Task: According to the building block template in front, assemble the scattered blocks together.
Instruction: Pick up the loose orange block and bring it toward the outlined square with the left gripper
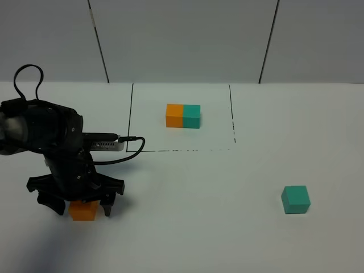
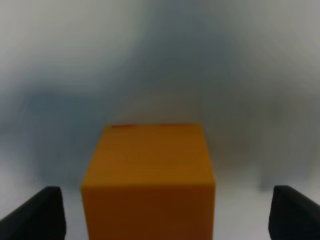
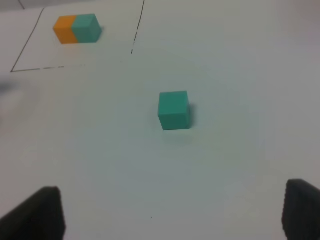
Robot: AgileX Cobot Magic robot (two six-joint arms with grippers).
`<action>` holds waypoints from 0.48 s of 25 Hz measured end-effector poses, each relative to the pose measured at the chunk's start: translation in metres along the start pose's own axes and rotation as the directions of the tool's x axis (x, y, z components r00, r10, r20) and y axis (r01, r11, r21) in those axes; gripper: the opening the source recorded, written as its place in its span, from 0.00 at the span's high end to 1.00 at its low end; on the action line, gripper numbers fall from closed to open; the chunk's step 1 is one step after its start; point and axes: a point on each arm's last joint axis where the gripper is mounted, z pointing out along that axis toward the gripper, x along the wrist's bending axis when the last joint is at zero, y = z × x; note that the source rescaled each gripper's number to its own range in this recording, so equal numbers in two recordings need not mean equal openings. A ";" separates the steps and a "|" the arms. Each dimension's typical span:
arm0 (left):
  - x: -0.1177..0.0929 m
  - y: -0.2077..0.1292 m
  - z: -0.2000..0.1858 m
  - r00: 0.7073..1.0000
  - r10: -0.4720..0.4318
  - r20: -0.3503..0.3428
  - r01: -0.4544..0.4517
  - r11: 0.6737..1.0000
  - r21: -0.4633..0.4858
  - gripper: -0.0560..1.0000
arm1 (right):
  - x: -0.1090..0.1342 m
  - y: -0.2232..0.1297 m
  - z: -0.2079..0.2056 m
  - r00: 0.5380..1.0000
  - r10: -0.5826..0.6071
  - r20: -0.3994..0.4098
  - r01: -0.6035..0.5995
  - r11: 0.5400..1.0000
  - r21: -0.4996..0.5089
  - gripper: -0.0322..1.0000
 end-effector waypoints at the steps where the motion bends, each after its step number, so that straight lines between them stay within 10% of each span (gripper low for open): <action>1: -0.001 0.001 0.003 1.000 0.000 0.000 0.000 1.000 0.001 0.27 | 0.000 0.000 0.000 1.000 0.000 0.000 0.000 1.000 0.000 0.25; 12: 0.000 -0.006 0.019 1.000 0.005 0.009 -0.004 0.999 -0.034 0.30 | 0.000 0.000 0.000 1.000 0.000 0.000 0.000 1.000 0.000 0.25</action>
